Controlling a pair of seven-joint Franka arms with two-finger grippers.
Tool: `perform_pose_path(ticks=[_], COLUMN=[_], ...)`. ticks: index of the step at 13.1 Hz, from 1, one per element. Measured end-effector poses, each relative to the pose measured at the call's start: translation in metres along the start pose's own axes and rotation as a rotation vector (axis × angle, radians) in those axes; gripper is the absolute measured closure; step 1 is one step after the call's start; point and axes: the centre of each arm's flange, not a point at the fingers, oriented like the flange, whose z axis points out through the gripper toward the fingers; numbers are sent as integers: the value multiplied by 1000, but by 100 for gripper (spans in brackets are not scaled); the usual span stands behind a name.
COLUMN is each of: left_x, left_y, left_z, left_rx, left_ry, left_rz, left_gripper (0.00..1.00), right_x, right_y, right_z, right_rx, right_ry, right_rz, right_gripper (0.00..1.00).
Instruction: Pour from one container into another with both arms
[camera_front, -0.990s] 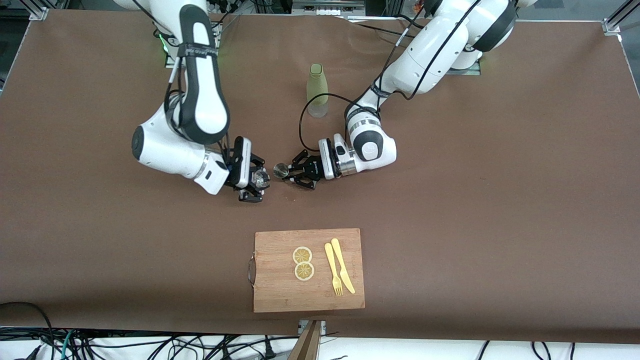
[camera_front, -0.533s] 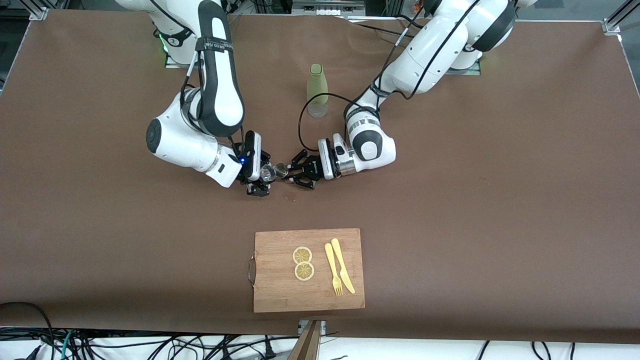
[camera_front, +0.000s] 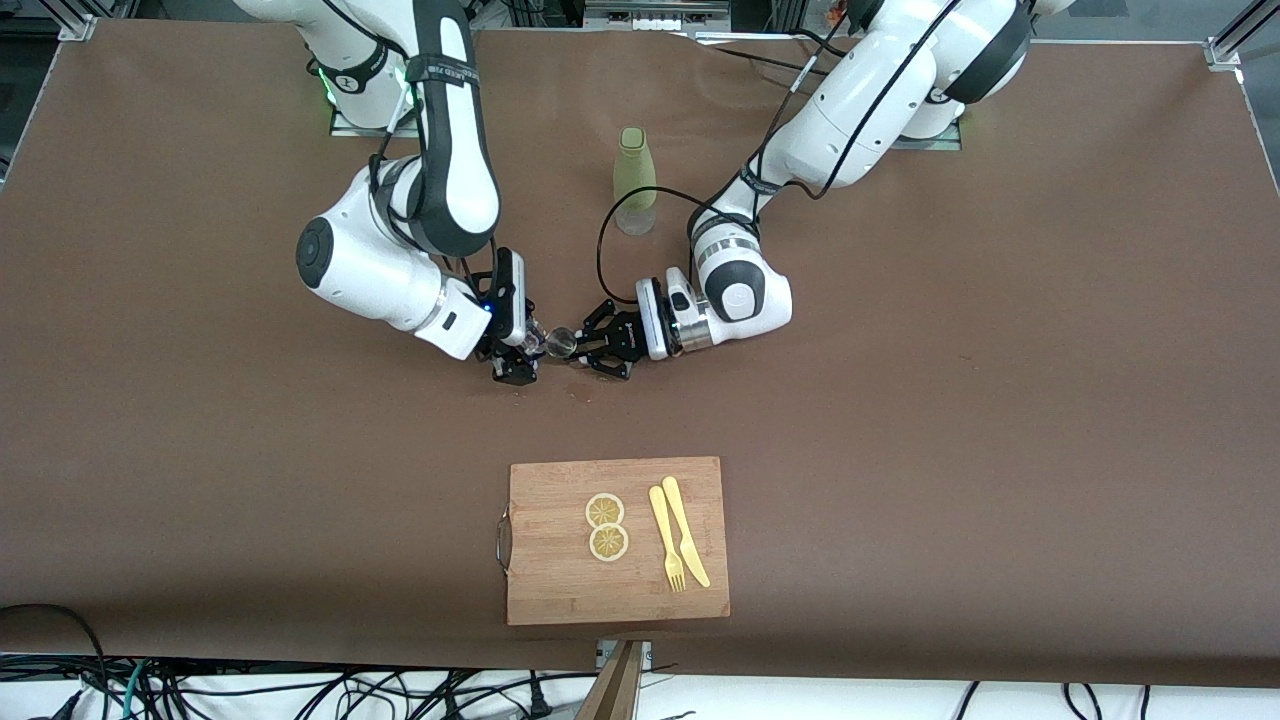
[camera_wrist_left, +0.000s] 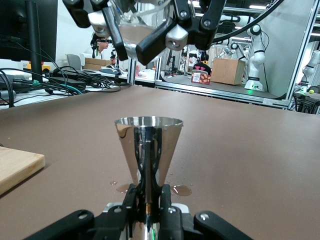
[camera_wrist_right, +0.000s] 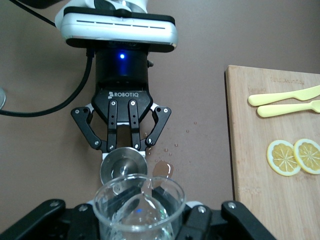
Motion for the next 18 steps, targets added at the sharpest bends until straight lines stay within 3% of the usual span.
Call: perform_pose_path(ticks=[5, 10, 18], left_x=[0, -1, 0], left_y=[0, -1, -3], left_z=[0, -1, -1], left_rx=[2, 9, 14], left_ry=[-3, -15, -18], left_rz=[-2, -11, -36], left_gripper=[79, 79, 79], right_x=[-1, 3, 45], right_y=[2, 8, 0], right_z=[-7, -15, -1], right_rx=[-28, -56, -78], right_ry=[-84, -120, -164], right_rz=[-28, -18, 28], right_gripper=[80, 80, 79])
